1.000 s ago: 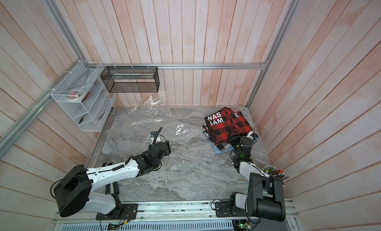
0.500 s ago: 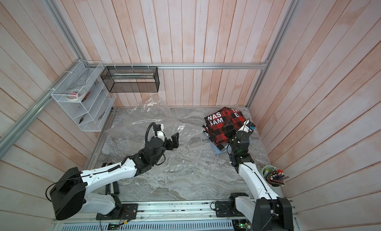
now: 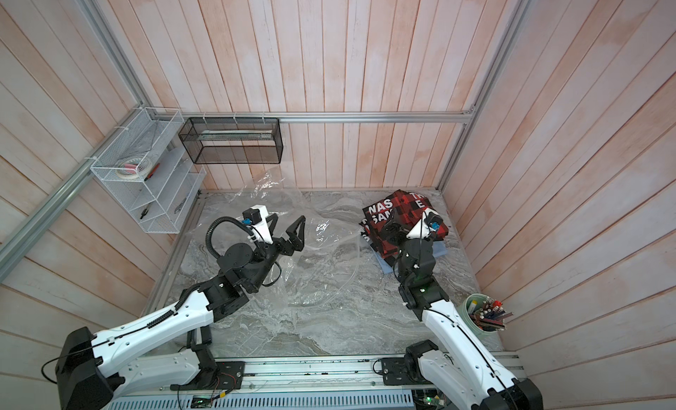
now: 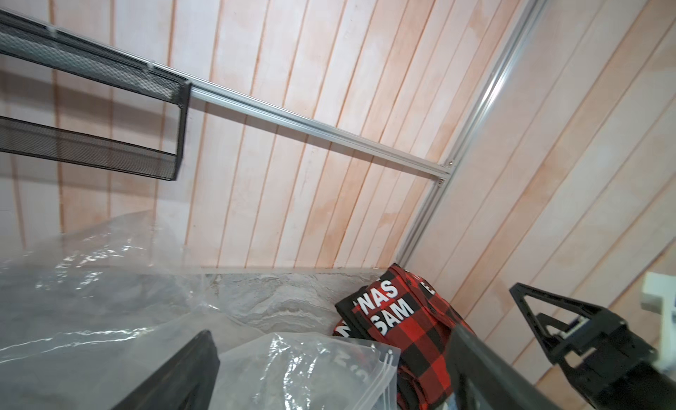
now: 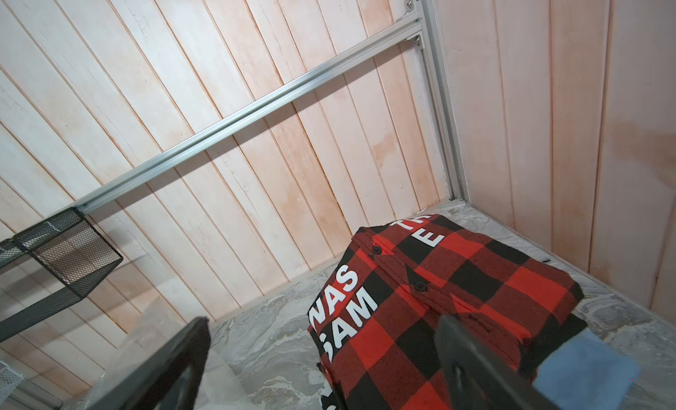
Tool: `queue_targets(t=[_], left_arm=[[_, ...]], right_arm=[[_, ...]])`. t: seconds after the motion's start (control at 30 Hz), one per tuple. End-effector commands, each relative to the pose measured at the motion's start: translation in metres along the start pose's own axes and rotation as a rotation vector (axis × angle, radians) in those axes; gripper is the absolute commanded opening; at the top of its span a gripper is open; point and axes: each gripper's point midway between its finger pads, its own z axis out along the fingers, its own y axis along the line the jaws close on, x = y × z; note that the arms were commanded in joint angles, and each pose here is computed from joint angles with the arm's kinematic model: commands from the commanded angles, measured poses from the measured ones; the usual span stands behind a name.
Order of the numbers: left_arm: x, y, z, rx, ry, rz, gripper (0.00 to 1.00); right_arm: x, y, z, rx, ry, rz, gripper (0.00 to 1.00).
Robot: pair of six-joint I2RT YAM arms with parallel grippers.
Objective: Take the shirt out of the vacuum bag
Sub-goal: Reset both arms
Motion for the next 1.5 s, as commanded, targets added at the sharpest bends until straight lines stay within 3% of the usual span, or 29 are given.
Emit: queue_targets(t=[0.0, 0.07, 0.2, 0.27, 0.43, 0.53, 0.63, 0.77, 0.83, 0.9, 1.1, 1.2, 1.4, 1.47], left_arm=[[-0.010, 0.042, -0.012, -0.213, 0.011, 0.079, 1.00], [-0.005, 0.071, -0.016, -0.306, 0.054, 0.085, 1.00], [0.017, 0.141, -0.027, -0.488, 0.187, 0.073, 1.00], [0.026, 0.168, -0.035, -0.561, 0.231, 0.109, 1.00], [0.034, 0.208, -0.058, -0.602, 0.134, 0.204, 1.00], [0.040, 0.221, -0.070, -0.564, 0.029, 0.257, 1.00], [0.046, 0.234, -0.080, -0.551, -0.023, 0.289, 1.00], [0.062, 0.255, -0.078, -0.559, 0.015, 0.294, 1.00], [0.070, 0.274, -0.078, -0.575, 0.023, 0.280, 1.00], [0.079, 0.293, -0.081, -0.583, 0.001, 0.207, 1.00], [0.098, 0.321, -0.078, -0.557, 0.017, 0.211, 1.00], [0.096, 0.322, -0.072, -0.523, -0.001, 0.238, 1.00], [0.112, 0.324, -0.066, -0.458, -0.026, 0.241, 1.00], [0.123, 0.327, -0.056, -0.448, 0.063, 0.223, 1.00]], right_arm=[[-0.003, -0.013, -0.008, 0.056, -0.026, -0.049, 0.98], [-0.005, -0.018, -0.011, 0.075, -0.053, -0.084, 0.98], [0.004, -0.031, -0.015, 0.101, -0.111, -0.325, 0.98], [0.014, -0.037, -0.014, 0.116, -0.101, -0.372, 0.98], [0.035, -0.071, -0.017, 0.259, -0.118, -0.477, 0.98], [0.050, -0.078, -0.017, 0.211, -0.125, -0.597, 0.99], [0.058, -0.114, -0.011, 0.296, -0.111, -0.499, 0.98], [0.070, -0.138, -0.006, 0.280, -0.086, -0.438, 0.98], [0.081, -0.139, 0.000, 0.232, -0.048, -0.462, 0.98], [0.098, -0.155, 0.010, 0.286, 0.027, -0.414, 0.98], [0.111, -0.146, 0.017, 0.208, 0.011, -0.404, 0.98], [0.122, -0.133, 0.016, 0.104, -0.019, -0.445, 0.98], [0.126, -0.135, 0.027, 0.133, 0.011, -0.455, 0.98], [0.128, -0.136, 0.027, 0.135, 0.021, -0.452, 0.98]])
